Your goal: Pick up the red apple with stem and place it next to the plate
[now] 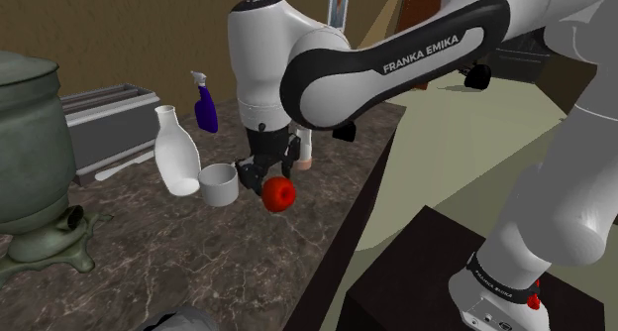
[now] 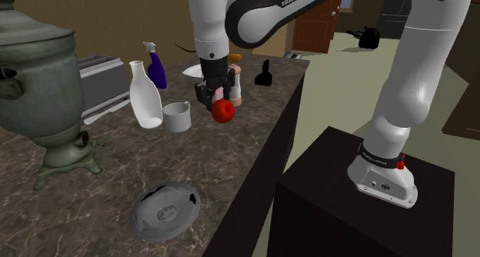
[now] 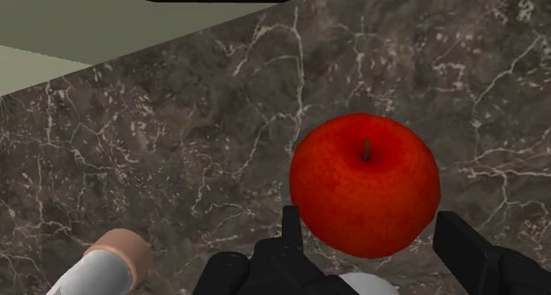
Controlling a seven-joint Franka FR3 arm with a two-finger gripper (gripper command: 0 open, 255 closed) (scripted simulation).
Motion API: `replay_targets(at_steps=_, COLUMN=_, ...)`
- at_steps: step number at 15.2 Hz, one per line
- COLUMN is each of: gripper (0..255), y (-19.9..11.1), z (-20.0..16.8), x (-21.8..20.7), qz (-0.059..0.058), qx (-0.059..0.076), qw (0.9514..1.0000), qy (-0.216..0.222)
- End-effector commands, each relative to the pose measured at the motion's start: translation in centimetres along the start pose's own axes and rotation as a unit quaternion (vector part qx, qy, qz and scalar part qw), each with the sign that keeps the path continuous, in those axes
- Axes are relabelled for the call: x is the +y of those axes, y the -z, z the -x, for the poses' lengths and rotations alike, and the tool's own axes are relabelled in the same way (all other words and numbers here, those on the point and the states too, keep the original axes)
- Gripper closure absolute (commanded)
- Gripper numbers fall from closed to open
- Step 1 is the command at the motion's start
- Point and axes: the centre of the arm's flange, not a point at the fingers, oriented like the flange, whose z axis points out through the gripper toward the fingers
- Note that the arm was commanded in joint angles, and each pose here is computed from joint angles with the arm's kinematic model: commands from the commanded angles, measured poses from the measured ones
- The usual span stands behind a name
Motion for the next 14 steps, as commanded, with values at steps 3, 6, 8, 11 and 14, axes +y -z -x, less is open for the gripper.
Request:
replay_targets(at_steps=3, gripper=255, y=2.1, z=-0.2, x=0.2, qz=0.000, qx=0.000, qw=1.0000, qy=0.000)
replay_targets(at_steps=6, gripper=255, y=3.2, z=-0.2, x=0.3, qz=0.000, qx=0.000, qw=1.0000, qy=0.000)
replay_targets(at_steps=8, gripper=255, y=2.8, z=-1.9, x=2.3, qz=0.000, qx=0.000, qw=1.0000, qy=0.000)
replay_targets(at_steps=11, gripper=255, y=2.2, z=-4.5, x=5.3, qz=0.000, qx=0.000, qw=1.0000, qy=0.000)
replay_targets(at_steps=14, gripper=255, y=1.6, z=-7.0, x=8.3, qz=0.000, qx=0.000, qw=1.0000, qy=0.000)
